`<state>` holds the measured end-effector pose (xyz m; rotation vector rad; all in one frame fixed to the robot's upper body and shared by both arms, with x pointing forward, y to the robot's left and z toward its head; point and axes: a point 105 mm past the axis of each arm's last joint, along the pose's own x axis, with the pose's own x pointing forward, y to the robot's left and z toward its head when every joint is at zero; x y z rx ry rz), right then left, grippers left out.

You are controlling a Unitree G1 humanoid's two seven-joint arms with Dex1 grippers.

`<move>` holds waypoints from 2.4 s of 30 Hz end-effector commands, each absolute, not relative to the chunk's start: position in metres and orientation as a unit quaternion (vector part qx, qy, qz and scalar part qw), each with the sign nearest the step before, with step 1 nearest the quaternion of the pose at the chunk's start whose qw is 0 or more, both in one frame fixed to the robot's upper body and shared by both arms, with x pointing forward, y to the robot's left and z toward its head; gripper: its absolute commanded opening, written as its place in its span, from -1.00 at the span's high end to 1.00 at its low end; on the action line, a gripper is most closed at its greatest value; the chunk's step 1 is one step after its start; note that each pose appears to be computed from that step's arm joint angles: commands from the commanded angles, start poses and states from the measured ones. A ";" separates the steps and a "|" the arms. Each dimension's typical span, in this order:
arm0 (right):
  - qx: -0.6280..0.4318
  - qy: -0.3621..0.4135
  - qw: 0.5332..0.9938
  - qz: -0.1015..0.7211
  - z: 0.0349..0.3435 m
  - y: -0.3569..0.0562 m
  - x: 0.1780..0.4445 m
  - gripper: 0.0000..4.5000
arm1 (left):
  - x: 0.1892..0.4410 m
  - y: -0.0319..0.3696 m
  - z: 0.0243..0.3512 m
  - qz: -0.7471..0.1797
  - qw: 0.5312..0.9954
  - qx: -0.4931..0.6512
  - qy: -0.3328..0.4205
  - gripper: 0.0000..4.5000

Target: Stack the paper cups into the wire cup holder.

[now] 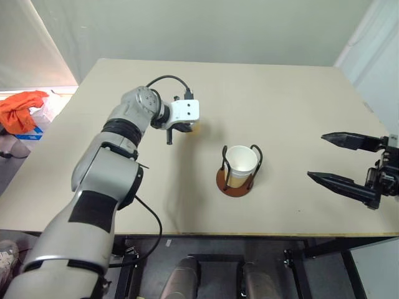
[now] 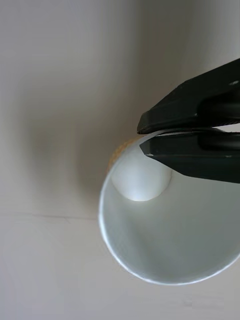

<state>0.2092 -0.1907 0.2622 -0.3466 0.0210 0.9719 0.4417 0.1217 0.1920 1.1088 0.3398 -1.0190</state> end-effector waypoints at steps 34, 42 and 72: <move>-0.176 0.017 0.879 0.443 0.259 -0.202 0.199 -1.00 | 0.302 0.039 0.284 -0.778 0.346 0.521 -0.058 0.97; -0.176 0.016 0.881 0.439 0.257 -0.201 0.200 -1.00 | 0.312 0.036 0.277 -0.767 0.345 0.539 -0.043 0.97; -0.167 0.005 0.834 0.526 0.250 -0.187 0.259 -1.00 | 0.316 0.134 0.296 -0.725 0.608 0.324 -0.005 -0.34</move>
